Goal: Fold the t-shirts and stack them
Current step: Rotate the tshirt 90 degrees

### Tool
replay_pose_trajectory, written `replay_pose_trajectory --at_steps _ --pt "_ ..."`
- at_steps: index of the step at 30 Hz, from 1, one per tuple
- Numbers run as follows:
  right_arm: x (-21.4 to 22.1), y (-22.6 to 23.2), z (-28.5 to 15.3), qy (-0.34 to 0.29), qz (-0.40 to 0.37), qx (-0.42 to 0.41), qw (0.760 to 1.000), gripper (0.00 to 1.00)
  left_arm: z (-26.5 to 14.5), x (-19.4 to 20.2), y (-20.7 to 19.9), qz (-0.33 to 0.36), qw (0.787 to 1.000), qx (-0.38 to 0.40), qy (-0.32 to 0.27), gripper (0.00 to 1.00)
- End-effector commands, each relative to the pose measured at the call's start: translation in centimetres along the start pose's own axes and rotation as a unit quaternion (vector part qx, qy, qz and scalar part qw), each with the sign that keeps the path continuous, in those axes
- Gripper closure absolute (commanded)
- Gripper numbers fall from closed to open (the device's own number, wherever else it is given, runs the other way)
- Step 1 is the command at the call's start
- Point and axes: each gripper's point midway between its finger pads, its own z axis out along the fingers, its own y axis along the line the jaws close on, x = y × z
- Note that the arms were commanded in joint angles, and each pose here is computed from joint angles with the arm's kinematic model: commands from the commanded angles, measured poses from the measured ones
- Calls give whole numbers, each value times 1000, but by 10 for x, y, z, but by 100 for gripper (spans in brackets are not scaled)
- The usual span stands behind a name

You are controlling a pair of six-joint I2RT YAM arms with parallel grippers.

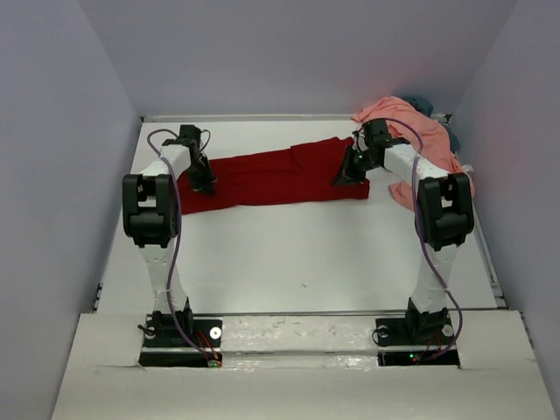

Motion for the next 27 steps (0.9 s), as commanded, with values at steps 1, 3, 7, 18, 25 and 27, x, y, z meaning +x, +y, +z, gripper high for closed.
replay_pose_trajectory --at_steps 1,3,7,18,25,27 --pt "-7 -9 5 -9 -6 28 1000 100 -12 -15 8 16 999 -28 -10 100" --pt "-10 -13 5 -13 -5 40 999 100 -9 -17 11 15 999 -37 -10 100" --pt "-14 -25 8 -15 0 73 997 100 -4 -15 20 12 999 -49 -1 100" --pt "-29 -38 20 -21 4 105 994 100 -2 -14 43 18 995 -101 9 100" --pt "-30 -44 25 -17 7 118 993 100 4 -1 55 21 991 -127 35 100" --pt "-30 -46 26 -15 7 121 993 100 7 3 57 19 990 -130 41 100"
